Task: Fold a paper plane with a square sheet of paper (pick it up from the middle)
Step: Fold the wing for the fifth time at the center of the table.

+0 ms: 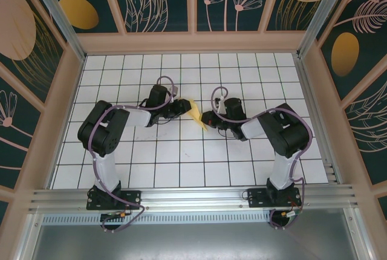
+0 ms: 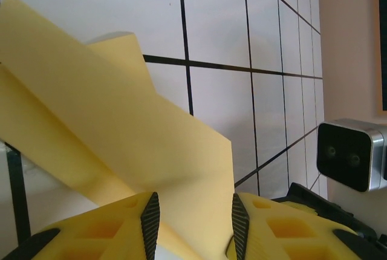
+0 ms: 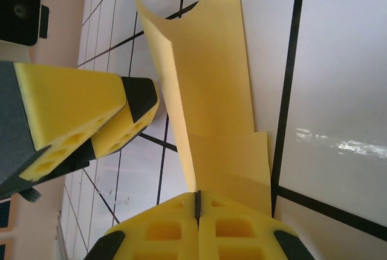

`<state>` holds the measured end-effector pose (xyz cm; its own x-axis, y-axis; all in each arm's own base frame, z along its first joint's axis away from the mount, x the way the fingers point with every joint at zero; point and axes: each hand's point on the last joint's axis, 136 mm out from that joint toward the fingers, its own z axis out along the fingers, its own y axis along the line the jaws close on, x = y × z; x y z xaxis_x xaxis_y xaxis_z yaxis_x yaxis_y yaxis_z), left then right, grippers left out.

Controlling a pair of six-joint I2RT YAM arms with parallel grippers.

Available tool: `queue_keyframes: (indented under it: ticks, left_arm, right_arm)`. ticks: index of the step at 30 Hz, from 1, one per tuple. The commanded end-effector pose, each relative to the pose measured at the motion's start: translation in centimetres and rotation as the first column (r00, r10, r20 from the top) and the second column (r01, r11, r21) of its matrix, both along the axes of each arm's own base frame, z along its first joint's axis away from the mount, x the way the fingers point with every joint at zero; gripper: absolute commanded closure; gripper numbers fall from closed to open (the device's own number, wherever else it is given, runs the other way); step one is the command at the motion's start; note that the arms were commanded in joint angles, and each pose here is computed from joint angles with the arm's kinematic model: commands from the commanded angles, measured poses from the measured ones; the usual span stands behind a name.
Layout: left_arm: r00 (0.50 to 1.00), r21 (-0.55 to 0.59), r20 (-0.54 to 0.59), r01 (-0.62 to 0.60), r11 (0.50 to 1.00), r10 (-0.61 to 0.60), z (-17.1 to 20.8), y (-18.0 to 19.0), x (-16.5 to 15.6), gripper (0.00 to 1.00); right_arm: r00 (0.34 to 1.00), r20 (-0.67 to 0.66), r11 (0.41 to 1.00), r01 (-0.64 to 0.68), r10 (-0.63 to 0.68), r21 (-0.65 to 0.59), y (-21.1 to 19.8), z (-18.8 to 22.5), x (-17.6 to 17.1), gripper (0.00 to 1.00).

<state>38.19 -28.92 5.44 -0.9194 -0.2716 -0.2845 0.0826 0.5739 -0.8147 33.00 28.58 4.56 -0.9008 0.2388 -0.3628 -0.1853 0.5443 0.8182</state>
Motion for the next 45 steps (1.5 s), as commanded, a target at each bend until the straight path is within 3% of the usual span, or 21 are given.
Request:
queue_keyframes:
  ticks: [1,31,45]
  left_arm:
    - [0.999,-0.052,0.04,0.033,0.998,-0.031,1.6,-0.9,-0.3,0.61]
    - [0.998,-0.035,-0.004,0.059,0.998,-0.06,-0.7,-1.9,-0.1,0.63]
    - [0.997,0.047,-0.073,0.021,0.999,-0.018,-3.3,-0.9,-0.3,0.67]
  right_arm:
    - [1.0,-0.028,1.0,-0.004,0.004,0.019,0.1,-0.6,-0.2,1.0]
    - [0.988,-0.157,1.0,0.009,-0.009,0.001,-0.1,-3.3,-0.4,1.0]
    - [0.986,-0.165,1.0,0.002,-0.002,-0.003,0.0,-3.4,-0.5,1.0]
